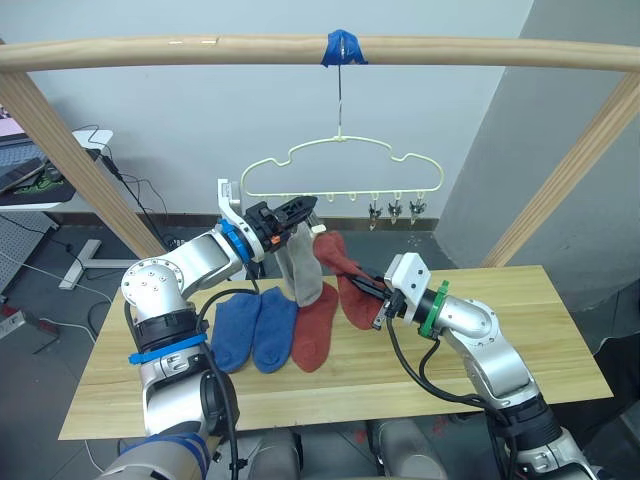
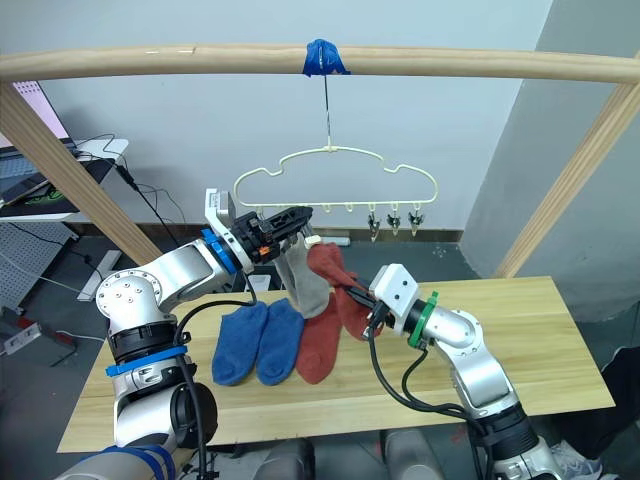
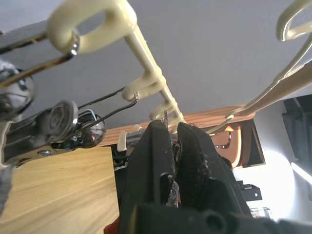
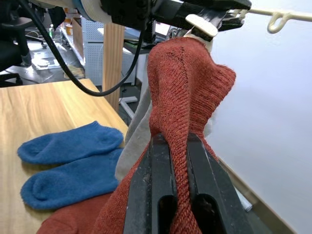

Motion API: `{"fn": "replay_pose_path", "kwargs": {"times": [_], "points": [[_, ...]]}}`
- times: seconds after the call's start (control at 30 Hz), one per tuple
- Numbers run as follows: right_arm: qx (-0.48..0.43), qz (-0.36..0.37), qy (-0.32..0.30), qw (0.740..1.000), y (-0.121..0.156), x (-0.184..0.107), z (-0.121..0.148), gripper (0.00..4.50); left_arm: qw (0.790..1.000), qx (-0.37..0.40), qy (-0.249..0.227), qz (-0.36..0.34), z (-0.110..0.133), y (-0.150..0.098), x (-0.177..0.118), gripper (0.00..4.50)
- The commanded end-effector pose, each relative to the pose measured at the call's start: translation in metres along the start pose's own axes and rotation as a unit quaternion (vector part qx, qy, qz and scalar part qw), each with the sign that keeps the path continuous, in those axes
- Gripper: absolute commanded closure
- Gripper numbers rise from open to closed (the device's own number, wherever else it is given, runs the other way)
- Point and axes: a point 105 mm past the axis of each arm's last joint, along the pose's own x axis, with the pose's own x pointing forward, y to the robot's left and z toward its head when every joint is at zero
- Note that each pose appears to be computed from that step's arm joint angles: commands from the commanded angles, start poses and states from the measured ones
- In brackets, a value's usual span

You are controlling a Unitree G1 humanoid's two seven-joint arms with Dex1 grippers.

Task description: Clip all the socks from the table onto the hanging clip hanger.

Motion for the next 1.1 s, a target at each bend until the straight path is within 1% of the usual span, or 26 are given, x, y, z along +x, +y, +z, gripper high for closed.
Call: {"fn": "replay_pose_path", "kwargs": {"times": [0.03, 0.27, 0.43, 0.63, 0.77, 0.83, 0.87, 0.97, 1.1], "points": [[-0.017, 0.005, -0.034, 0.999, 0.0, 0.004, 0.02, 4.47, 1.0, 0.015, -0.009, -0.023, 0.005, -0.012, 0.0, 4.37], [-0.015, 0.004, -0.033, 0.999, 0.0, 0.006, 0.021, 4.47, 1.0, 0.017, -0.007, -0.025, 0.003, -0.013, 0.0, 4.37], [-0.01, 0.001, -0.038, 0.999, -0.004, 0.011, 0.025, 4.47, 0.999, 0.037, 0.007, -0.024, -0.001, -0.011, -0.003, 4.37], [-0.007, -0.004, -0.039, 0.999, -0.008, 0.015, 0.027, 4.47, 0.998, 0.054, 0.007, -0.029, -0.001, -0.013, -0.003, 4.37], [-0.005, -0.003, -0.036, 0.999, -0.007, 0.016, 0.026, 4.47, 0.996, 0.072, 0.0, -0.045, 0.0, -0.018, -0.004, 4.37], [-0.004, -0.001, -0.033, 0.999, -0.007, 0.016, 0.025, 4.5, 0.997, 0.069, -0.004, -0.047, 0.001, -0.018, -0.005, 3.65], [-0.005, -0.001, -0.031, 1.0, -0.006, 0.015, 0.024, 4.5, 0.997, 0.067, -0.004, -0.049, 0.001, -0.018, -0.005, 3.43], [-0.003, -0.001, -0.026, 1.0, -0.007, 0.015, 0.022, 4.5, 0.997, 0.064, -0.004, -0.051, 0.002, -0.019, -0.007, 2.48], [0.008, -0.008, -0.029, 1.0, -0.007, 0.017, 0.023, 4.5, 0.997, 0.059, -0.016, -0.052, 0.008, -0.021, -0.012, 1.25]]}}
